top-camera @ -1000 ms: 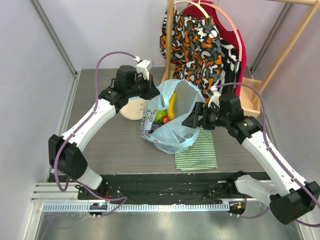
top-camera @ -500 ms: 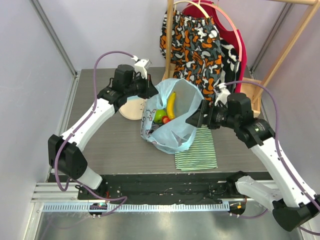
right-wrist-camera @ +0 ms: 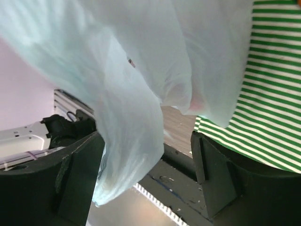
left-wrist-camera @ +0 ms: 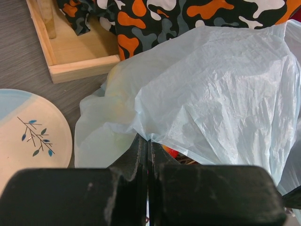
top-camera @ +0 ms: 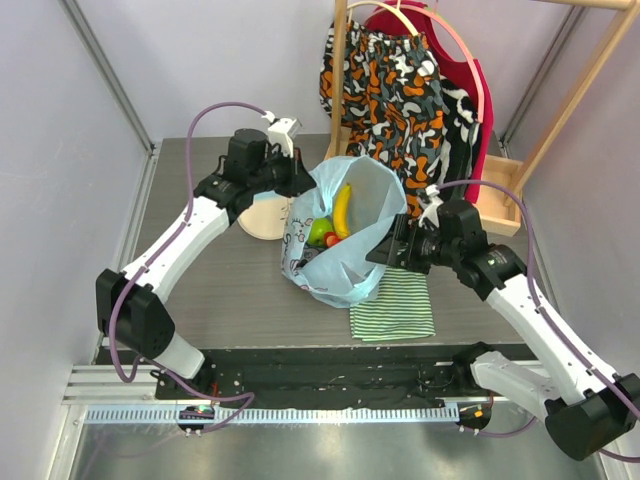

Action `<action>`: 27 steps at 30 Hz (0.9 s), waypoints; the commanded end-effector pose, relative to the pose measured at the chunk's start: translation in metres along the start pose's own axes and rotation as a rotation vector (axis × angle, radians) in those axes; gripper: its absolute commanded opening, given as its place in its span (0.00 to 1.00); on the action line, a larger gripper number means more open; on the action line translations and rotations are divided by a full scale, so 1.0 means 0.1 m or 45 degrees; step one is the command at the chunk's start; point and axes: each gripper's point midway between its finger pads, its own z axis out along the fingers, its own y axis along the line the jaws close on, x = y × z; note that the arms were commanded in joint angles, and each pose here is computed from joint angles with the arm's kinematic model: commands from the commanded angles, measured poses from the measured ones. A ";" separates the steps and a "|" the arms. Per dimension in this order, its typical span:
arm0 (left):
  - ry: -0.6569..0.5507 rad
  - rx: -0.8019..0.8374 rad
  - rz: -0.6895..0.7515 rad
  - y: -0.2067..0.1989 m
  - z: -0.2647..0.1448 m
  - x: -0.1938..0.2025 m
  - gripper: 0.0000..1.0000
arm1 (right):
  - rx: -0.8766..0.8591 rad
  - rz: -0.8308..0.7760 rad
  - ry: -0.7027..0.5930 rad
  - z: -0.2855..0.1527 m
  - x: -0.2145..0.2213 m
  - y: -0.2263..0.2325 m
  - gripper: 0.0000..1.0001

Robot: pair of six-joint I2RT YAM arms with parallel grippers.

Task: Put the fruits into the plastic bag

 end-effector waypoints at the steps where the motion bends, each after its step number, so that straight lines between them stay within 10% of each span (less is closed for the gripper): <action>1: -0.057 0.019 0.002 -0.03 -0.07 -0.15 0.00 | -0.233 0.012 -0.045 0.02 -0.08 0.41 0.82; 5: -0.052 0.016 -0.003 -0.01 -0.07 -0.14 0.00 | -0.233 -0.010 0.032 0.19 0.16 0.47 0.71; 9: -0.075 0.055 -0.041 -0.08 -0.19 -0.22 0.00 | -0.285 -0.089 0.018 0.24 0.06 0.75 0.05; 10: -0.089 0.086 -0.051 -0.13 -0.24 -0.26 0.00 | -0.303 -0.114 -0.007 0.21 -0.02 0.83 0.01; 20: -0.504 0.095 -0.222 -0.08 -1.57 -1.05 0.00 | -0.574 -0.549 -0.636 -1.10 -1.50 2.34 0.01; 27: -0.592 -0.130 -0.282 0.39 -2.04 -1.14 0.00 | -0.602 -0.602 -0.560 -0.63 -1.74 2.55 0.01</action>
